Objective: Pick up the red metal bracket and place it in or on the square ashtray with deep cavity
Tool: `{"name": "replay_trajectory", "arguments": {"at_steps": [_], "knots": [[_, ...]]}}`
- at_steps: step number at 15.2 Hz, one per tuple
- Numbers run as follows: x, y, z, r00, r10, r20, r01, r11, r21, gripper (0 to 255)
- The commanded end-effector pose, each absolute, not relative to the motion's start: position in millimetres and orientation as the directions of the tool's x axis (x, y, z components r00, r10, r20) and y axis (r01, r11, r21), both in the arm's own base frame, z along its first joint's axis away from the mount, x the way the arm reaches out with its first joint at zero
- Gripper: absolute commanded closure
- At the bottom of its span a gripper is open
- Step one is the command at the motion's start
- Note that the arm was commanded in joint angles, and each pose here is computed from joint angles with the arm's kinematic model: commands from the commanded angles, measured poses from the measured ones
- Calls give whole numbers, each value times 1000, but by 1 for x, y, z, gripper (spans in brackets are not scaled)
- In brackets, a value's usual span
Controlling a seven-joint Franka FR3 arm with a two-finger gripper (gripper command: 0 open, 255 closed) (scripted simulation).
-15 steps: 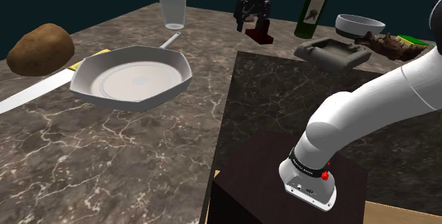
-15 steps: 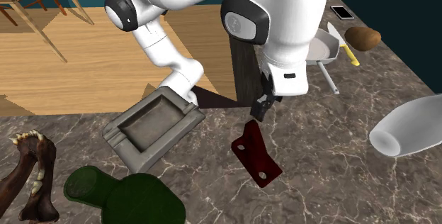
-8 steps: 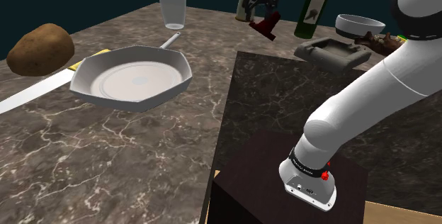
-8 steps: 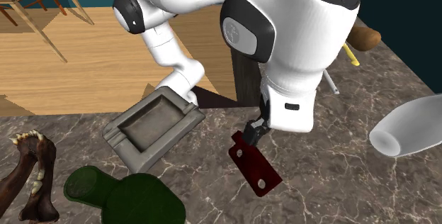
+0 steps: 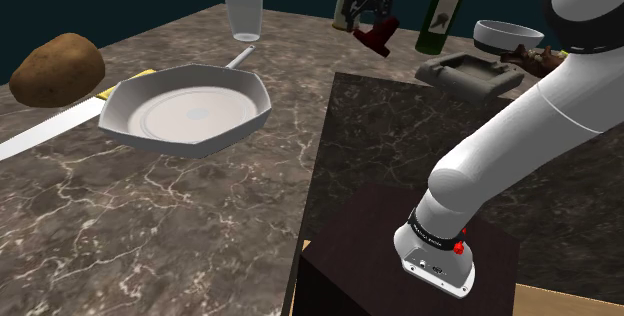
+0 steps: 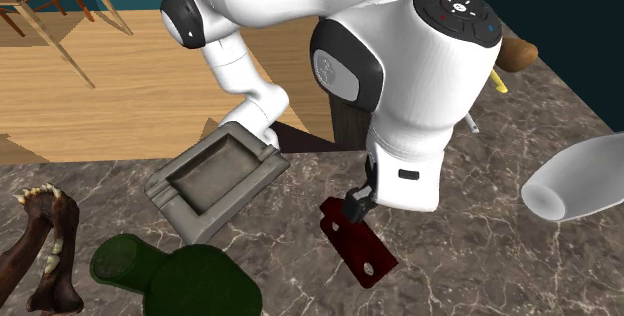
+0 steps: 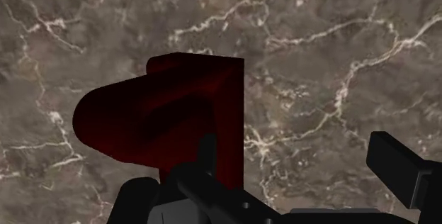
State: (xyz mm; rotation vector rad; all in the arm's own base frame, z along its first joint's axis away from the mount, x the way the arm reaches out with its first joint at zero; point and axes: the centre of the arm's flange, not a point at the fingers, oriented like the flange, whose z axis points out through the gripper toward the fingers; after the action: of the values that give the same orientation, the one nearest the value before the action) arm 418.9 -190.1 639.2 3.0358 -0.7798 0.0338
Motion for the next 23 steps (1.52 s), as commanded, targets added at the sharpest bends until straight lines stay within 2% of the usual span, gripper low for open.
{"name": "replay_trajectory", "arguments": {"at_steps": [1, 8, 9, 18, 19, 23], "knots": [[416, -192, 622, 873, -488, -19, -488, -873, 8, 0], [416, -192, 622, 873, -488, -19, -488, -873, 8, 0], [420, -190, 624, 873, -488, -19, -488, -873, 9, 255], [420, -188, 628, 873, -487, -8, -487, -873, 7, 255], [420, -188, 628, 873, -487, -8, -487, -873, 7, 0], [438, -226, 663, 918, -393, -53, -392, -919, 25, 0]]}}
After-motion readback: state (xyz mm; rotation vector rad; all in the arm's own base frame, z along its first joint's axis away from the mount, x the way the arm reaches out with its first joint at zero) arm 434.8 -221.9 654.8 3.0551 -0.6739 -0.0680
